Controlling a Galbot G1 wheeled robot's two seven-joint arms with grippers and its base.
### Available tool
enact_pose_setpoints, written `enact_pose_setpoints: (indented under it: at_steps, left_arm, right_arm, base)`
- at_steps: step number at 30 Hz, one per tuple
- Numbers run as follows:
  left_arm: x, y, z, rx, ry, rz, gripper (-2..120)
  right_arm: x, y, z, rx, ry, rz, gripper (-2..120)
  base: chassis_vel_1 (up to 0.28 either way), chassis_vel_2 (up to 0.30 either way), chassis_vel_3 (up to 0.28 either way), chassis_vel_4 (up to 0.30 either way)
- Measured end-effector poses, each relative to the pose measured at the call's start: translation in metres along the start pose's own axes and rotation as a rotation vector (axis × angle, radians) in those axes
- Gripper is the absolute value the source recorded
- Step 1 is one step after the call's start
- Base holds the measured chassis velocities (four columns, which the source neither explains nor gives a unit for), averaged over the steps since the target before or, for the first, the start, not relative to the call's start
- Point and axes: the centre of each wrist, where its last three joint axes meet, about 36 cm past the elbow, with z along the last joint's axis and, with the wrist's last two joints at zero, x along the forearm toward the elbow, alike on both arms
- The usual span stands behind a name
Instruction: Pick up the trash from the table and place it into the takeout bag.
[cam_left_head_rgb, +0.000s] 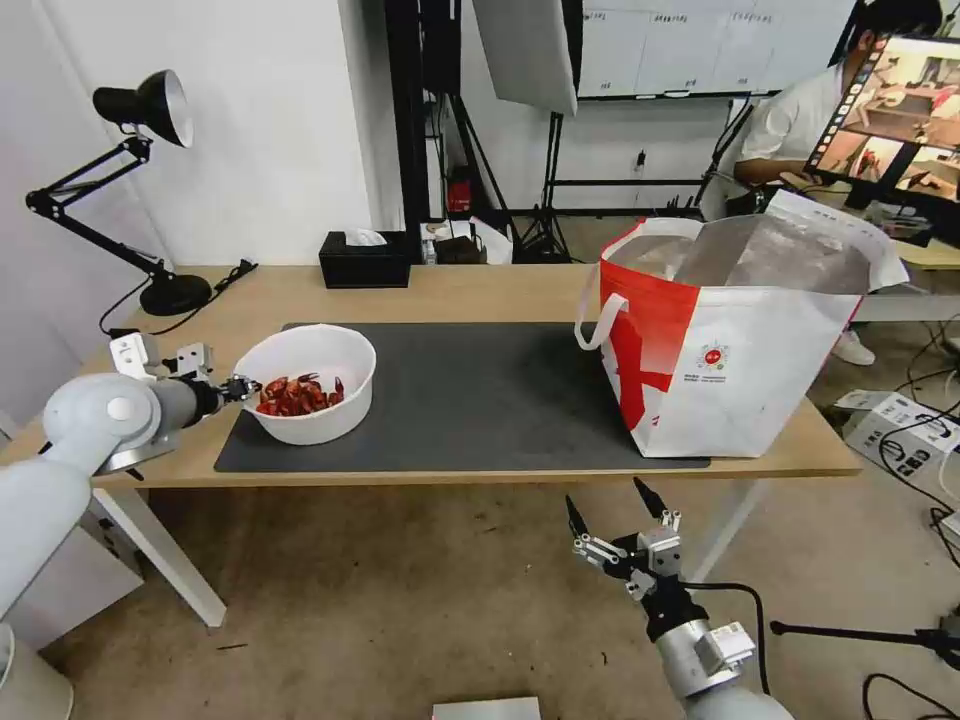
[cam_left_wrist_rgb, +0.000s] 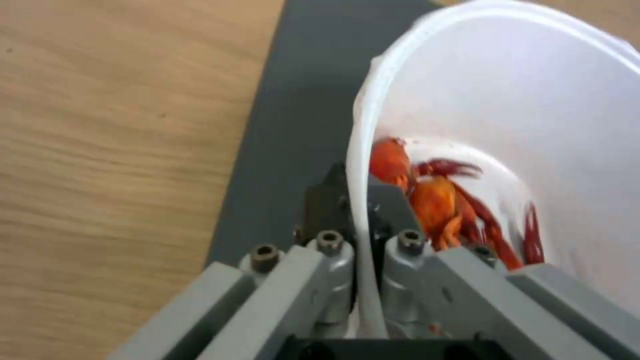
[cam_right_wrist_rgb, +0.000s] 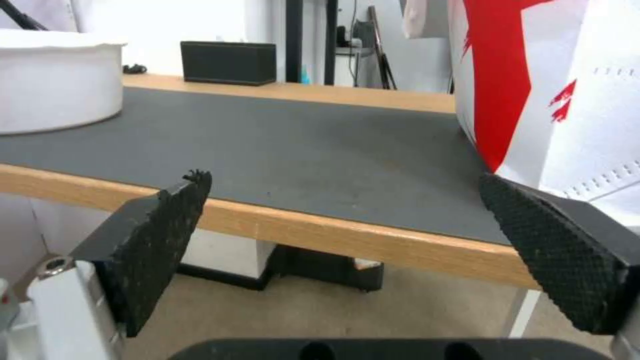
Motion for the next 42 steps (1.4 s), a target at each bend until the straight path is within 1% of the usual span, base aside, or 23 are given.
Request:
enact_pose_setpoints:
  at_steps: [4, 7, 9, 10, 12, 13, 14, 16, 17, 18, 21, 22, 25, 26, 29, 30, 33, 34, 37, 38, 41, 42]
  left_arm:
    - [0.006, -0.01, 0.001, -0.006, -0.032, 0.002, 0]
    - [0.009, -0.016, 0.002, -0.013, -0.042, 0.009, 0]
    - [0.012, -0.023, 0.002, -0.02, -0.055, 0.023, 0]
    - [0.012, -0.023, 0.002, -0.02, -0.055, 0.023, 0]
    - [0.018, -0.03, 0.0, -0.028, -0.078, 0.045, 0]
    - [0.025, -0.038, -0.003, -0.037, -0.104, 0.074, 0]
    - [0.025, -0.038, -0.003, -0.037, -0.104, 0.074, 0]
    - [0.036, -0.052, -0.01, -0.058, -0.142, 0.12, 0]
    - [0.04, -0.063, -0.013, -0.073, -0.155, 0.149, 0]
    - [0.04, -0.063, -0.013, -0.073, -0.155, 0.149, 0]
    - [0.048, -0.094, -0.023, -0.092, -0.194, 0.21, 0]
    - [0.048, -0.094, -0.023, -0.092, -0.194, 0.21, 0]
    - [0.051, -0.118, -0.033, -0.103, -0.243, 0.281, 0]
    - [0.051, -0.118, -0.033, -0.103, -0.243, 0.281, 0]
    - [0.053, -0.138, -0.039, -0.11, -0.28, 0.362, 0]
    - [0.053, -0.138, -0.039, -0.11, -0.28, 0.362, 0]
    - [0.054, -0.156, -0.042, -0.121, -0.305, 0.431, 0]
    - [0.054, -0.156, -0.042, -0.121, -0.305, 0.431, 0]
    - [0.052, -0.172, -0.042, -0.138, -0.319, 0.479, 0]
    - [0.052, -0.172, -0.042, -0.138, -0.319, 0.479, 0]
    - [0.049, -0.19, -0.038, -0.144, -0.317, 0.527, 0]
    - [0.049, -0.19, -0.038, -0.144, -0.317, 0.527, 0]
  right_arm:
    - [0.0, 0.0, 0.0, 0.0, 0.0, 0.0, 100]
    - [0.0, 0.0, 0.0, 0.0, 0.0, 0.0, 100]
    - [0.0, 0.0, 0.0, 0.0, 0.0, 0.0, 100]
    - [0.0, 0.0, 0.0, 0.0, 0.0, 0.0, 100]
    - [0.0, 0.0, 0.0, 0.0, 0.0, 0.0, 100]
    - [0.0, 0.0, 0.0, 0.0, 0.0, 0.0, 100]
    - [0.0, 0.0, 0.0, 0.0, 0.0, 0.0, 100]
    - [0.0, 0.0, 0.0, 0.0, 0.0, 0.0, 100]
    - [0.0, 0.0, 0.0, 0.0, 0.0, 0.0, 100]
    - [0.0, 0.0, 0.0, 0.0, 0.0, 0.0, 100]
    - [0.0, 0.0, 0.0, 0.0, 0.0, 0.0, 100]
    - [0.0, 0.0, 0.0, 0.0, 0.0, 0.0, 100]
    - [0.0, 0.0, 0.0, 0.0, 0.0, 0.0, 100]
    - [0.0, 0.0, 0.0, 0.0, 0.0, 0.0, 100]
    - [0.0, 0.0, 0.0, 0.0, 0.0, 0.0, 100]
    - [0.0, 0.0, 0.0, 0.0, 0.0, 0.0, 100]
    - [0.0, 0.0, 0.0, 0.0, 0.0, 0.0, 100]
    - [0.0, 0.0, 0.0, 0.0, 0.0, 0.0, 100]
    - [0.0, 0.0, 0.0, 0.0, 0.0, 0.0, 100]
    - [0.0, 0.0, 0.0, 0.0, 0.0, 0.0, 100]
    - [0.0, 0.0, 0.0, 0.0, 0.0, 0.0, 100]
    - [0.0, 0.0, 0.0, 0.0, 0.0, 0.0, 100]
  base:
    - [0.0, 0.0, 0.0, 0.0]
    - [0.0, 0.0, 0.0, 0.0]
    - [0.0, 0.0, 0.0, 0.0]
    - [0.0, 0.0, 0.0, 0.0]
    - [0.0, 0.0, 0.0, 0.0]
    - [0.0, 0.0, 0.0, 0.0]
    - [0.0, 0.0, 0.0, 0.0]
    - [0.0, 0.0, 0.0, 0.0]
    - [0.0, 0.0, 0.0, 0.0]
    - [0.0, 0.0, 0.0, 0.0]
    - [0.0, 0.0, 0.0, 0.0]
    - [0.0, 0.0, 0.0, 0.0]
    - [0.0, 0.0, 0.0, 0.0]
    - [0.0, 0.0, 0.0, 0.0]
    - [0.0, 0.0, 0.0, 0.0]
    - [0.0, 0.0, 0.0, 0.0]
    - [0.0, 0.0, 0.0, 0.0]
    - [0.0, 0.0, 0.0, 0.0]
    - [0.0, 0.0, 0.0, 0.0]
    - [0.0, 0.0, 0.0, 0.0]
    - [0.0, 0.0, 0.0, 0.0]
    - [0.0, 0.0, 0.0, 0.0]
